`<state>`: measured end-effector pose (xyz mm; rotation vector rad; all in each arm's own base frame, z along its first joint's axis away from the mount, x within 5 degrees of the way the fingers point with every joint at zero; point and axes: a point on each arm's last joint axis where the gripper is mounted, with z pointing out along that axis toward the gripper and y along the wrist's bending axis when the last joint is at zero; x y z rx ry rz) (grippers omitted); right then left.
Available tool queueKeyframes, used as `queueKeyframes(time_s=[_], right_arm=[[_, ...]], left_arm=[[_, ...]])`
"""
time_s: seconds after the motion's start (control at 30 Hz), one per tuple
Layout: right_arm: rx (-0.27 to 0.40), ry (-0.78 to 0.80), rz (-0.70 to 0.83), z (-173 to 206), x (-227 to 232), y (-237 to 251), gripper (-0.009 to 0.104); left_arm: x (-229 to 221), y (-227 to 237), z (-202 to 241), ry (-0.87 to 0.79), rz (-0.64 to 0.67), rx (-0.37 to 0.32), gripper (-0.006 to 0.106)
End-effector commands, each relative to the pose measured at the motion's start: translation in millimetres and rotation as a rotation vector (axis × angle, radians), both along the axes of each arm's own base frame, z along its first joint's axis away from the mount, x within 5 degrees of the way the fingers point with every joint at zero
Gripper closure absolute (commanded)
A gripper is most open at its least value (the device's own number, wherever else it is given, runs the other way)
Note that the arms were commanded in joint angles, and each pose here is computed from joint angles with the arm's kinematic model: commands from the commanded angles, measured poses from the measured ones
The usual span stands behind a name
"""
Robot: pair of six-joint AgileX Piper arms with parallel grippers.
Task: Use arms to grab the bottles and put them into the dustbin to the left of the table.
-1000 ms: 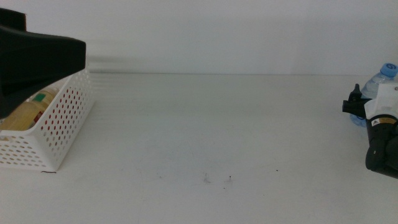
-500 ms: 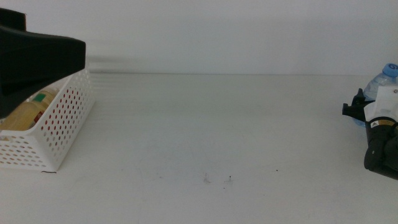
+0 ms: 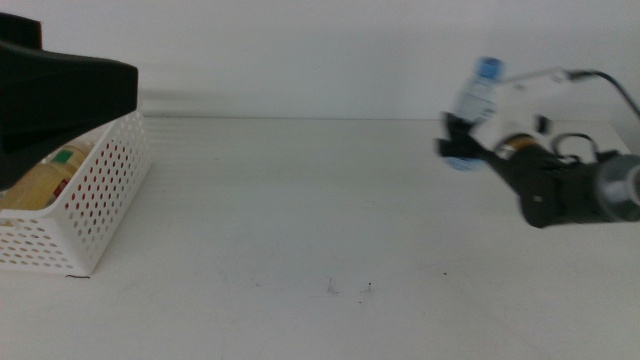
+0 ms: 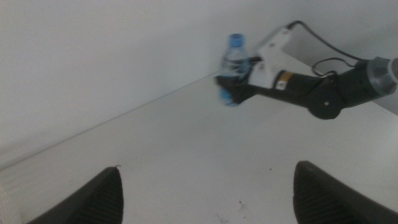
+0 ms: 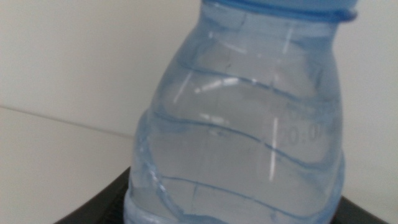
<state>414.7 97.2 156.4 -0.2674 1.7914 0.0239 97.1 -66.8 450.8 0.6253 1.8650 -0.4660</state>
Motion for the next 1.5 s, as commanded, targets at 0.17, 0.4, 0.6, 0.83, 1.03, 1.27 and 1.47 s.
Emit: queueKeyframes(time_s=[0.17,0.4,0.6,0.83,1.03,1.27,1.47], right_arm=[[0.029,-0.141,0.368,30,0,111,0.097],[0.016,-0.118,0.557,13,3,179,0.097],[-0.003,-0.088,0.586,-7,5,198,0.097],[-0.035,-0.066,0.614,-25,4,201,0.097],[-0.019,-0.046,0.607,-27,4,201,0.076],[0.006,0.008,0.603,-31,2,200,0.031],[-0.025,0.084,0.610,-35,0,199,0.019]], left_arm=[[0,0,1,-0.011,0.003,-0.007,0.007],[0,0,1,-0.011,0.003,-0.007,0.007],[0,0,1,-0.011,0.003,-0.007,0.007],[0,0,1,-0.011,0.003,-0.007,0.007],[0,0,1,-0.011,0.003,-0.007,0.007],[0,0,1,-0.011,0.003,-0.007,0.007],[0,0,1,-0.011,0.003,-0.007,0.007]])
